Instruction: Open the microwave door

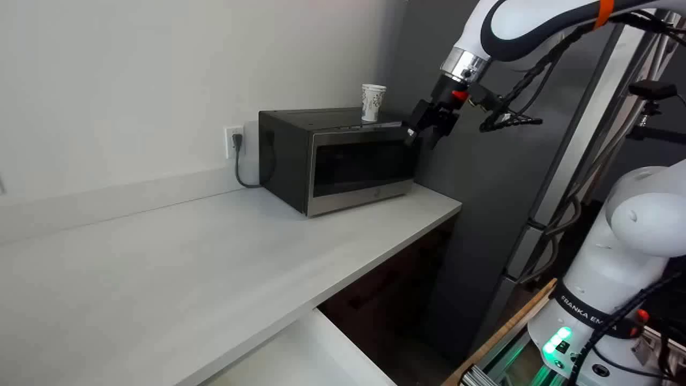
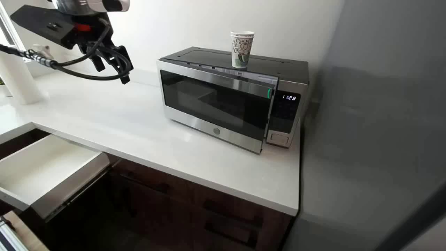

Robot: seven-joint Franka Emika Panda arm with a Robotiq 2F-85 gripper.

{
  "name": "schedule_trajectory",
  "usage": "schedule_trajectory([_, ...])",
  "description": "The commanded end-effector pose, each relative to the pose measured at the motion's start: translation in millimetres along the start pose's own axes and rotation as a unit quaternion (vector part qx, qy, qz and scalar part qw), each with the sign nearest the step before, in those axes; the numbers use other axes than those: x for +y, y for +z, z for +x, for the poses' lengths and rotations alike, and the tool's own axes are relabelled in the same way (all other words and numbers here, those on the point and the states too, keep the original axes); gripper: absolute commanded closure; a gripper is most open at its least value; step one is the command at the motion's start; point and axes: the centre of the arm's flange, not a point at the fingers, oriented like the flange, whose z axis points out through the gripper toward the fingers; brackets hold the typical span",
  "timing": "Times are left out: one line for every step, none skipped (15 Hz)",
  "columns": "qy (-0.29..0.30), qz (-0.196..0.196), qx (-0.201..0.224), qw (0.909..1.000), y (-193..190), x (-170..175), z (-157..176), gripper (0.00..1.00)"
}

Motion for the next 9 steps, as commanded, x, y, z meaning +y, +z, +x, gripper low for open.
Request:
schedule_trajectory([0.0, 0.0, 0.0, 1.0, 0.0, 0.0, 0.0, 0.0])
schedule_trajectory([0.0, 0.0, 0.0, 1.0, 0.0, 0.0, 0.0, 0.0])
schedule_trajectory([0.0, 0.0, 0.0, 1.0, 0.0, 0.0, 0.0, 0.0])
schedule_trajectory([0.0, 0.0, 0.0, 1.0, 0.0, 0.0, 0.0, 0.0])
schedule_trajectory([0.0, 0.0, 0.0, 1.0, 0.0, 0.0, 0.0, 0.0])
schedule_trajectory([0.0, 0.0, 0.0, 1.0, 0.0, 0.0, 0.0, 0.0])
schedule_trajectory([0.0, 0.0, 0.0, 1.0, 0.0, 0.0, 0.0, 0.0])
schedule_trajectory([0.0, 0.0, 0.0, 1.0, 0.0, 0.0, 0.0, 0.0])
schedule_trajectory([0.01, 0.004, -0.008, 0.9999, -2.5, -3.7, 1.6, 0.0])
